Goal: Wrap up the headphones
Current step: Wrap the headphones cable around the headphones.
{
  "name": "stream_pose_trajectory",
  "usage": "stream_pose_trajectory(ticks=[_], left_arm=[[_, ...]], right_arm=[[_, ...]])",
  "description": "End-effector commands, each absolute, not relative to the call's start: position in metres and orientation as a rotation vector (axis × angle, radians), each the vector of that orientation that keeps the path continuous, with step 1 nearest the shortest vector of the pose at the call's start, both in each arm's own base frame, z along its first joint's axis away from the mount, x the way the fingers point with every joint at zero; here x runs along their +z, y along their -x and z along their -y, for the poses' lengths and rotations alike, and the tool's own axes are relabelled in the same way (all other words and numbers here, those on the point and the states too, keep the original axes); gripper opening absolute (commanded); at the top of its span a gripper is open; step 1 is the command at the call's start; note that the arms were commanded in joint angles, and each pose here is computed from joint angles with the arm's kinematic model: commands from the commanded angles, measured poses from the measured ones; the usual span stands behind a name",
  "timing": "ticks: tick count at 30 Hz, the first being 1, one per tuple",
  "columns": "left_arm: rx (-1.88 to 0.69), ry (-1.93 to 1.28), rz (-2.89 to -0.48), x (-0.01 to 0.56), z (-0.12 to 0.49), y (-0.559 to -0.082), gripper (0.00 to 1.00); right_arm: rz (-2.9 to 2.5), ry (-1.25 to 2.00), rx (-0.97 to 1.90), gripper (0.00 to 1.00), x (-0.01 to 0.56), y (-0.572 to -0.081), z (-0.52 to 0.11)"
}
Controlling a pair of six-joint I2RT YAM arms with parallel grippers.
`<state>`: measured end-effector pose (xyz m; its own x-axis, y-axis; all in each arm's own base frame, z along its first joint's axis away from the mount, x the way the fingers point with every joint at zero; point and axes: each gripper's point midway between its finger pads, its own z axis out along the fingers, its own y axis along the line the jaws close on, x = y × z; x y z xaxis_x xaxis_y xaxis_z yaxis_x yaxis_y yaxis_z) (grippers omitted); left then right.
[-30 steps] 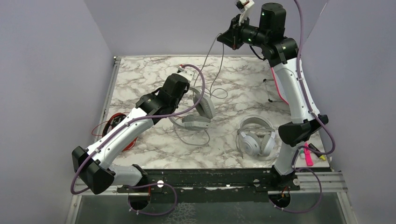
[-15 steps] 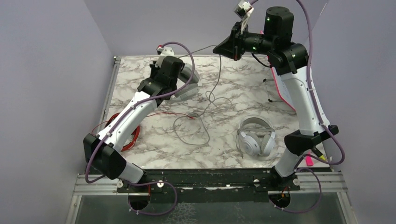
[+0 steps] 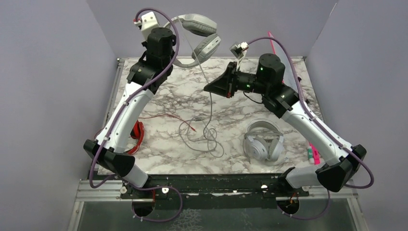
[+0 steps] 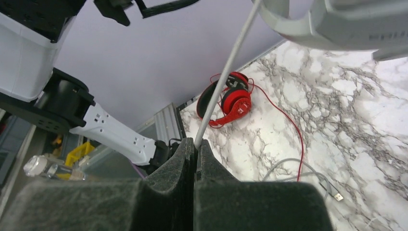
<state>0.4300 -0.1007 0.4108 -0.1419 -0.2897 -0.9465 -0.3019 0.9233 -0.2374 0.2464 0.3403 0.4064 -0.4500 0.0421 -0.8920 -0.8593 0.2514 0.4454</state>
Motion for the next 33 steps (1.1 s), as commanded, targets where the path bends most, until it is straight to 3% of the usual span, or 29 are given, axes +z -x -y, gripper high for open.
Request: stream_pose_trajectory(ticks=[1,6,15,20,24,33], left_arm=[[-0.44,0.58,-1.469,0.499,0.12,-0.423,0.0],[-0.607,0.483,-1.4,0.539,0.135,-0.397,0.0],[-0.578,0.328,-1.374,0.576,0.118,-0.34,0.0],[-0.628,0.339,-1.404,0.576,0.121,-0.33,0.0],[-0.641,0.366,-1.401,0.575,0.12,-0.329,0.0],[-0.653,0.366,-1.373,0.593,0.116,-0.321,0.0]], right_arm=[[-1.418,0.688,1.462,0.0,0.445,-0.225,-0.34],[-1.316,0.679,1.551,0.0,0.419,-0.221,-0.344],[-1.327,0.598,1.625,0.01,0.365,-0.235,-0.356],[-1.252,0.684,1.663,0.11,0.357,-0.227,-0.383],[-1.227,0.679,1.663,0.14,0.351,-0.227,-0.408],[-1.172,0.641,1.594,0.27,0.325,-0.253,-0.438]])
